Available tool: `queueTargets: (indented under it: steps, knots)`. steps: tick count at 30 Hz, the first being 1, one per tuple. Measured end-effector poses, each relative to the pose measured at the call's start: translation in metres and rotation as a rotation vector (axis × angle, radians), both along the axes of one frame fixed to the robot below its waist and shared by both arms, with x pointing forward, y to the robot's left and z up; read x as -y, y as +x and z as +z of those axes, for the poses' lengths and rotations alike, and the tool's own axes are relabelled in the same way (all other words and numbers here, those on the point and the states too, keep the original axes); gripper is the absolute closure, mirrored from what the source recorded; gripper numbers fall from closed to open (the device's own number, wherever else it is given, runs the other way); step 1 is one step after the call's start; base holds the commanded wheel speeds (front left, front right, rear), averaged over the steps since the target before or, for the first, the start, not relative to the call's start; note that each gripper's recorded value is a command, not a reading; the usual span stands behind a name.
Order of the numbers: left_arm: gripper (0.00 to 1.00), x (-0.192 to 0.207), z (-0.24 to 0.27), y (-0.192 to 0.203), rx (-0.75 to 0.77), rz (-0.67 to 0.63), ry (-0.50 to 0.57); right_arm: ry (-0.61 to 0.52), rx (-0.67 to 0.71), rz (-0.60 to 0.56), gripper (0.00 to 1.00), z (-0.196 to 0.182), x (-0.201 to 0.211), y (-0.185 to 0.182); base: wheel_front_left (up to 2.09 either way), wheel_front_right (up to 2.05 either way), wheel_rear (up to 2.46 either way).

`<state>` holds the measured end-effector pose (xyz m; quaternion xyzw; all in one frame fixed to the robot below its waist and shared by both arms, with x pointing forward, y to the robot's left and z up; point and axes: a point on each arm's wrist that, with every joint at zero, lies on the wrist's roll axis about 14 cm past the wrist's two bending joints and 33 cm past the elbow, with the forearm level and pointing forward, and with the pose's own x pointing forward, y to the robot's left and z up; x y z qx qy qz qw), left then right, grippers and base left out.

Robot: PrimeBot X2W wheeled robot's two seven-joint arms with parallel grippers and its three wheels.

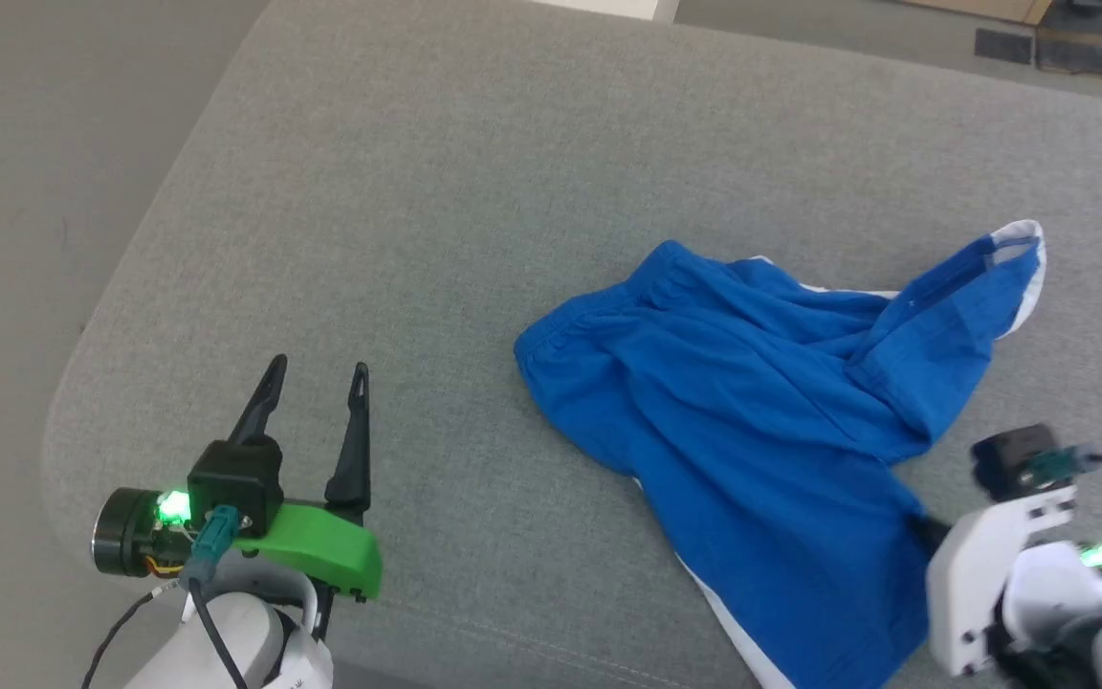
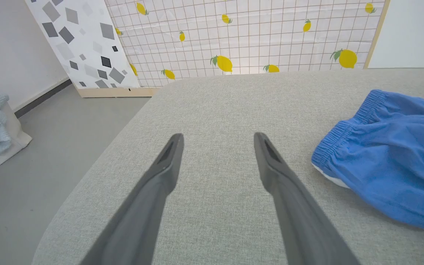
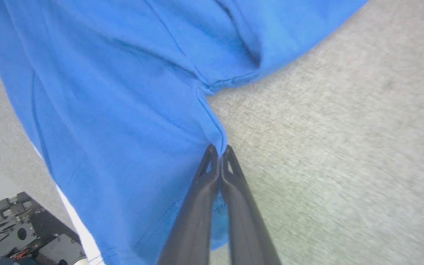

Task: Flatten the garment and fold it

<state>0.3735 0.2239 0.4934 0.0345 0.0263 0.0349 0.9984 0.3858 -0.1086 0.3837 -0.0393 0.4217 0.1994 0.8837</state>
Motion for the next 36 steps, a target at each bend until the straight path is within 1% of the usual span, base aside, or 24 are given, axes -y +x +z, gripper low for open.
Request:
queueTargets:
  steps: [5,10,14,18,25,26,27,31,36]
  knots:
    - [0.00,0.010,0.005,0.002,0.017,-0.030,-0.012,-0.047,0.093,-0.052,1.00,0.032,0.033,0.023,0.00,0.00,0.00]
    - [0.00,0.018,0.003,0.005,0.016,-0.056,-0.024,-0.132,0.133,-0.074,1.00,0.054,0.069,0.048,0.00,0.00,0.00]
    - [0.00,0.023,-0.004,0.008,-0.004,-0.069,-0.030,-0.184,0.096,-0.076,1.00,0.052,0.088,0.068,0.00,0.00,0.00]
    - [0.00,0.026,-0.013,0.014,-0.027,-0.080,-0.040,-0.219,0.060,-0.068,1.00,0.042,0.097,0.090,0.00,0.00,0.00]
    - [0.00,0.026,-0.021,0.024,-0.045,-0.074,-0.051,-0.260,0.074,-0.060,1.00,0.022,0.102,0.131,0.00,0.00,0.00]
    - [0.00,0.025,-0.022,0.024,-0.047,-0.069,-0.051,-0.262,0.072,-0.051,0.65,0.016,0.099,0.133,0.00,0.00,0.00]
    - [0.00,0.024,-0.023,0.025,-0.049,-0.065,-0.052,-0.260,0.079,-0.046,0.00,0.013,0.097,0.135,0.00,0.00,0.00]
    - [0.00,0.022,-0.019,0.026,-0.036,-0.061,-0.054,-0.190,0.161,-0.047,0.00,0.016,0.083,0.143,0.00,0.00,0.00]
    - [0.00,0.026,-0.007,0.029,0.002,-0.073,-0.059,-0.104,0.263,-0.089,0.00,0.042,0.082,0.143,0.00,0.00,0.00]
